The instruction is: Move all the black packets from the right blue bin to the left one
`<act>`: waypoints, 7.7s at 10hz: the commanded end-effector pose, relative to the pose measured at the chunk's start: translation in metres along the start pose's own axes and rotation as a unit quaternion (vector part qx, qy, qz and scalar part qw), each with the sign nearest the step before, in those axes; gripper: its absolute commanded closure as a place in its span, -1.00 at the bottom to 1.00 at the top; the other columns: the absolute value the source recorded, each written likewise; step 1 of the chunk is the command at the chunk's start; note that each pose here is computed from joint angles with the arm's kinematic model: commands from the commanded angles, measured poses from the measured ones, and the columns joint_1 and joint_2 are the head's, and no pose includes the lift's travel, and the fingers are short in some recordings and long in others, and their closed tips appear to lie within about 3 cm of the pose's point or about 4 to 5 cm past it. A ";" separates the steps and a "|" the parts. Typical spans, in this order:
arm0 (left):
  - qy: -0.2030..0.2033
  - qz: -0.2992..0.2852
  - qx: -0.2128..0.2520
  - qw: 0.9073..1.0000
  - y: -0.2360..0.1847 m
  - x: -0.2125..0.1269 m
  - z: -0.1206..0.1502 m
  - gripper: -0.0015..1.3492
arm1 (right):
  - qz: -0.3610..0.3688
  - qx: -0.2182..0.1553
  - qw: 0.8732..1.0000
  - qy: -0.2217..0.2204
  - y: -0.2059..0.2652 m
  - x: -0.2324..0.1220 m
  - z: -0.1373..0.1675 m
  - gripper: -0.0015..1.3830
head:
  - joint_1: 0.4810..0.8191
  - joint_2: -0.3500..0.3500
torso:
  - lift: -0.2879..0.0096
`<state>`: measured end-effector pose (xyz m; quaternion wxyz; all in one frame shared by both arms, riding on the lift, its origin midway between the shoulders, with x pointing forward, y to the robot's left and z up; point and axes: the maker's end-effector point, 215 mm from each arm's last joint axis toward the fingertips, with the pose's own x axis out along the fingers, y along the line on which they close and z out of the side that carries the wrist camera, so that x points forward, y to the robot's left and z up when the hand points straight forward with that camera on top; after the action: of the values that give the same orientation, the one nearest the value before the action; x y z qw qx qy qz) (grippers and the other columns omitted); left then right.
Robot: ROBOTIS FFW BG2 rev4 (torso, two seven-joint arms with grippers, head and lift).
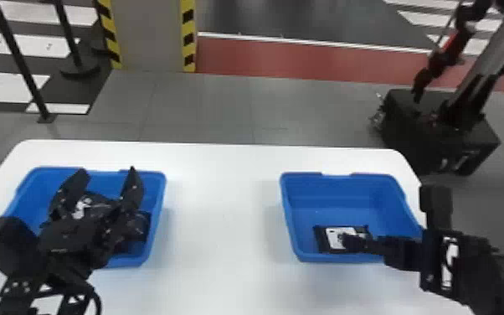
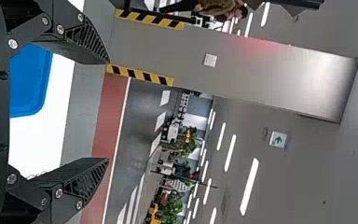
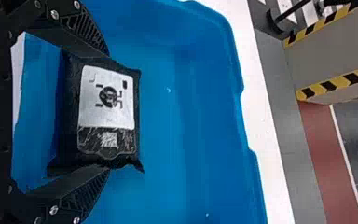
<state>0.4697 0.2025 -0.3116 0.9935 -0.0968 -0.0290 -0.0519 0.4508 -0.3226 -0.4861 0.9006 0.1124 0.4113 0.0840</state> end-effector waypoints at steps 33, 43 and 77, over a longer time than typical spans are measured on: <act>0.009 0.007 -0.007 1.000 0.006 -0.006 -0.007 -0.53 | -0.047 0.066 0.996 0.044 -0.014 0.037 0.008 0.68 | 0.27 -0.43 | 0.20; -0.033 0.010 -0.009 0.999 0.008 -0.001 0.020 -0.54 | 0.117 -0.036 0.982 -0.147 0.138 -0.069 0.096 0.68 | 0.27 -0.14 | 0.20; -0.026 0.043 0.010 0.999 0.005 0.030 0.044 0.80 | 0.409 -0.105 0.888 -0.184 0.305 -0.017 0.164 -0.75 | -0.01 0.49 | 0.20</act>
<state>0.4968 0.2027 -0.2587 0.9930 -0.1008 -0.0588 -0.0160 0.5509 -0.0435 -0.2865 0.8422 0.2032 0.1501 0.4764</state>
